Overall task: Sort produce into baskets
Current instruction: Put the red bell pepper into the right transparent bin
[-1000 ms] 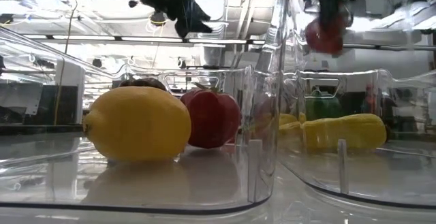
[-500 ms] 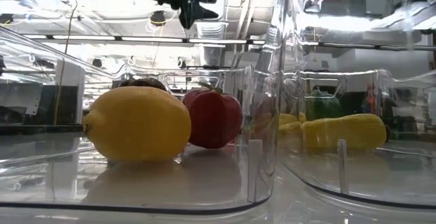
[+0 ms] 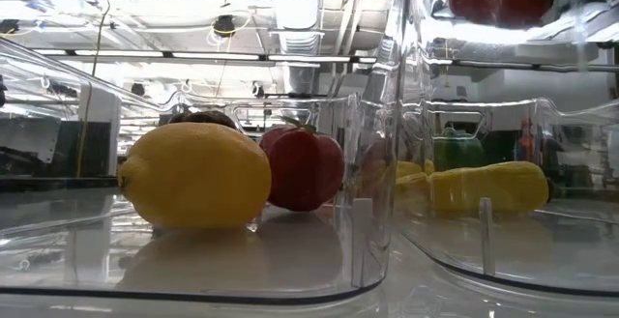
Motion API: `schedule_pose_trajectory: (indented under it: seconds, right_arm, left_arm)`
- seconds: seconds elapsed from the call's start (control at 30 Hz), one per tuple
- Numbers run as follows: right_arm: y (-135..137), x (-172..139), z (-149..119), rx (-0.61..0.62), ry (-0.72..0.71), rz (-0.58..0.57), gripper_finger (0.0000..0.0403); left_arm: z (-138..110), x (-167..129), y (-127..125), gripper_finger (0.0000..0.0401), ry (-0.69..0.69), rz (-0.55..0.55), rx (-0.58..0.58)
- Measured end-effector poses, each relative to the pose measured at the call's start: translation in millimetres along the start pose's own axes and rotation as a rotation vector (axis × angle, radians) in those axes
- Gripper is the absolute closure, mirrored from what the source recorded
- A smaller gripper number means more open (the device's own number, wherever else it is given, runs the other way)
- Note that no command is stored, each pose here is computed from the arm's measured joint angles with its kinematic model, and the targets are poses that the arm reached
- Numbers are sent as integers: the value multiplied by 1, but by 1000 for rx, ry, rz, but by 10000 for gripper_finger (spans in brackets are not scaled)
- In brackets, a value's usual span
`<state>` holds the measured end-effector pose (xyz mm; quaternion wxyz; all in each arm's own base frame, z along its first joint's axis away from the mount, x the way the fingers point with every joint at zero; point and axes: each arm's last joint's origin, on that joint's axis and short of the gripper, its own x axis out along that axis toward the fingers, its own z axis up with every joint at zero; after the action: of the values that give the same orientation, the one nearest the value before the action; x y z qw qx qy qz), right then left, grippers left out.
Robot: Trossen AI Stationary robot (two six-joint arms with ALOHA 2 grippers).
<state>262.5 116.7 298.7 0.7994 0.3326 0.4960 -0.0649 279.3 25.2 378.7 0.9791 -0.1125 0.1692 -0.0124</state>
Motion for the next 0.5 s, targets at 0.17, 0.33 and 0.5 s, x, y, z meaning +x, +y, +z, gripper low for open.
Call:
schedule_pose_trajectory:
  seconds: [0.17, 0.33, 0.5]
  right_arm:
    - [6, 6, 3, -19, -55, 84, 76]
    - [13, 4, 6, -34, -105, 145, 76]
    - [12, 4, 10, 53, -127, 149, 76]
  left_arm:
    - [-8, 3, -39, 177, 6, -3, -75]
    - [-13, 1, -71, 177, -19, -33, -117]
    - [-20, -1, -89, 177, -19, -14, -181]
